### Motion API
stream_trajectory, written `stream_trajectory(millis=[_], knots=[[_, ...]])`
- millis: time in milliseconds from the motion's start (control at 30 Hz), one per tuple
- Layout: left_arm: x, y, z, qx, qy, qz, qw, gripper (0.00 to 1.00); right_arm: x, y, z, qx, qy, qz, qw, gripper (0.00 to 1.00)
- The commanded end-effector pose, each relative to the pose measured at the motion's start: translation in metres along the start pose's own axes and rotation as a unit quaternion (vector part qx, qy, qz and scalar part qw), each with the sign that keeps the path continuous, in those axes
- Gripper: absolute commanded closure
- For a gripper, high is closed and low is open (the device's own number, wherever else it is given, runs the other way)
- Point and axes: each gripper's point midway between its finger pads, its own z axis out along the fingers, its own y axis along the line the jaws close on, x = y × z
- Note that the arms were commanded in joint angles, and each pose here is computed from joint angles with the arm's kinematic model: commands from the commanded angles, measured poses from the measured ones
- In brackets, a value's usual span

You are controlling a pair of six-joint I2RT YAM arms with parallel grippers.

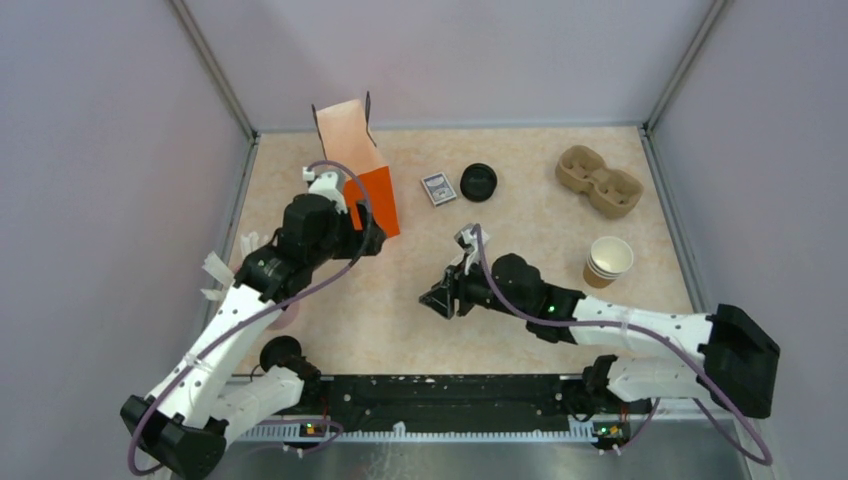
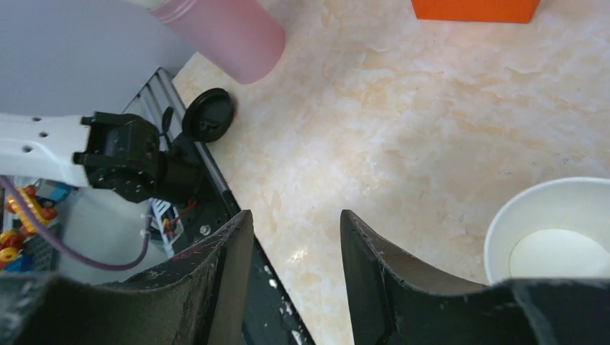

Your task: Pack the takeout coffee

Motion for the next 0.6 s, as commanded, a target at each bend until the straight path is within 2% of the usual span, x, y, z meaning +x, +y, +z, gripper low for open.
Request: stream_trajectory(millis=[0, 67, 167, 333, 433, 567], knots=[[-0.059, 0.002, -0.037, -0.04, -0.093, 0.012, 0.995, 0.15, -0.026, 0.0, 0.034, 0.039, -0.045, 0.006, 0.998, 0.52], [-0.079, 0.01, -0.053, -0.073, -0.123, 0.013, 0.99, 0.16, -0.016, -0.007, 0.057, 0.072, -0.011, 0.037, 0.997, 0.54], [-0.084, 0.028, -0.068, -0.131, -0.125, 0.005, 0.983, 0.18, 0.002, -0.002, 0.087, 0.082, 0.023, 0.063, 0.994, 0.56], [-0.038, 0.054, -0.066, -0.197, -0.021, 0.009, 0.98, 0.14, 0.005, 0.012, 0.098, 0.054, 0.02, 0.081, 0.995, 0.57], [0.003, 0.067, -0.063, -0.217, 0.053, 0.002, 0.975, 0.1, -0.011, 0.011, 0.078, 0.06, -0.011, 0.078, 0.995, 0.57], [0.047, 0.07, -0.063, -0.226, 0.113, -0.059, 0.966, 0.13, -0.034, 0.01, 0.042, 0.064, -0.063, 0.064, 0.994, 0.56]])
